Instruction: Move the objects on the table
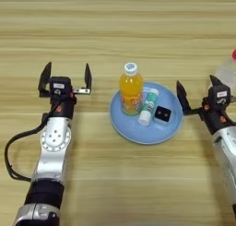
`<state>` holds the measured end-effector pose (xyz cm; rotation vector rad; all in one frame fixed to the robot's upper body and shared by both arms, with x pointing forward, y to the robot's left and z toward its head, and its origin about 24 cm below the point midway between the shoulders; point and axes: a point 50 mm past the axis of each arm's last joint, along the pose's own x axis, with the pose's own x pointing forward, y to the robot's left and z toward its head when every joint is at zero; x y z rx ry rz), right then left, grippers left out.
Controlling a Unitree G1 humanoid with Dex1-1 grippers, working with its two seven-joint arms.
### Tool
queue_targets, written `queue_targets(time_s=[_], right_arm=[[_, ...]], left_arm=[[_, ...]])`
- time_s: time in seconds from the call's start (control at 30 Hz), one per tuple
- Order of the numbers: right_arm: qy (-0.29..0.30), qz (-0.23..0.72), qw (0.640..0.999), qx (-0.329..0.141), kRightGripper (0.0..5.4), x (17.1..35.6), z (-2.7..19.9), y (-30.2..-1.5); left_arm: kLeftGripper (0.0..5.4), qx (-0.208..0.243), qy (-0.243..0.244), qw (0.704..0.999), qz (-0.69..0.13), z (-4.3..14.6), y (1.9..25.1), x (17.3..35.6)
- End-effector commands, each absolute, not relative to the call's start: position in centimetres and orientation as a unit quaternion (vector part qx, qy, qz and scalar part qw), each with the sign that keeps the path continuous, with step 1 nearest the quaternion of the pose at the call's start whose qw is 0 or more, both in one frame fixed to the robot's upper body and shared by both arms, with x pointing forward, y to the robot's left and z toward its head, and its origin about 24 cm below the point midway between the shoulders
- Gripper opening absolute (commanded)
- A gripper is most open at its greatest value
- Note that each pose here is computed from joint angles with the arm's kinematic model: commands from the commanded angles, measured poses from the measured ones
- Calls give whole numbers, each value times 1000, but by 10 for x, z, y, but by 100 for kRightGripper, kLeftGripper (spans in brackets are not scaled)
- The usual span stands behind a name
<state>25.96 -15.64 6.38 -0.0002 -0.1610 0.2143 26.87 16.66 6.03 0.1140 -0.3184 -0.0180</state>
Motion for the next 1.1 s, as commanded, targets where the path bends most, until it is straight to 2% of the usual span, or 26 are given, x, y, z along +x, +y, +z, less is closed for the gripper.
queue_targets(time_s=[0.03,0.23,0.53,0.73,1.1], right_arm=[[-92,112,990,1,538,268,67,-150],[-97,105,990,1,538,272,68,-150],[-100,87,991,-6,538,285,69,-155],[-90,83,992,-13,538,296,64,-158],[-79,88,993,-12,538,301,56,-157]], left_arm=[[540,61,-148,986,-45,63,168,261],[540,52,-145,986,-70,71,186,252],[540,90,-129,973,-169,73,186,232],[540,93,-119,962,-229,65,174,225],[540,73,-96,939,-321,47,137,221]])
